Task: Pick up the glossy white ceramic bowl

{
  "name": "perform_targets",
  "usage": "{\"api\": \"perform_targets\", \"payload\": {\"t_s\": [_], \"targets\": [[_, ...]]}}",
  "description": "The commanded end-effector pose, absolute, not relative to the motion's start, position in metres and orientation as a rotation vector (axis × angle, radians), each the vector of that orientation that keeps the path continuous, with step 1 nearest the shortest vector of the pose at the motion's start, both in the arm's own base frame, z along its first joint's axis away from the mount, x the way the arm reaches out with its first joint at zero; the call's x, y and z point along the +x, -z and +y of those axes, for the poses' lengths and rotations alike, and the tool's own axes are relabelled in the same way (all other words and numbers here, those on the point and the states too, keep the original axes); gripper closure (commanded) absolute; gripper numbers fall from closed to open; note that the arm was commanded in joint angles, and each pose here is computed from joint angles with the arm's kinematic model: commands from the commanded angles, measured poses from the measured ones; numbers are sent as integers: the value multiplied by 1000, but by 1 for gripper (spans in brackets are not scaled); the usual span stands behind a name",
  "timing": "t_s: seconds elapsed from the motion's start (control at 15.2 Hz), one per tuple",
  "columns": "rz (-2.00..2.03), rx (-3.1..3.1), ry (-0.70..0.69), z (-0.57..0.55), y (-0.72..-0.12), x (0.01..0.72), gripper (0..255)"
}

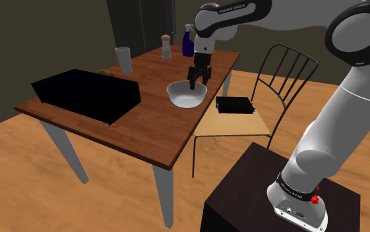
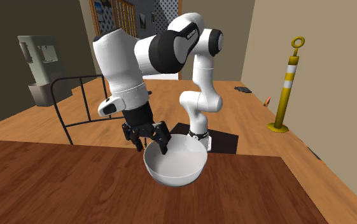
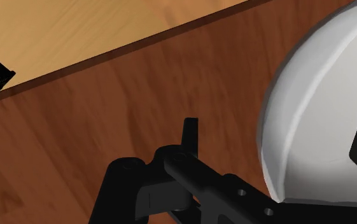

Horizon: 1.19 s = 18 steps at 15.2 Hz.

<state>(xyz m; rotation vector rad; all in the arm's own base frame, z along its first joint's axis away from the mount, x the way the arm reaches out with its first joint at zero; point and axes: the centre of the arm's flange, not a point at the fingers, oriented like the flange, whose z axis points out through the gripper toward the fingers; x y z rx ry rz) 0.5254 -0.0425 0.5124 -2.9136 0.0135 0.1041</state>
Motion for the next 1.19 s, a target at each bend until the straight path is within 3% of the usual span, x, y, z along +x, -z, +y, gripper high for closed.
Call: {"api": "perform_targets", "payload": {"t_s": [0.0,0.07,0.66,1.12], "targets": [[14,-2914,-103,-42,-509,526,0],[14,-2914,-103,-42,-508,525,255],[14,-2914,-103,-42,-509,526,255],[14,-2914,-103,-42,-546,526,255]]}}
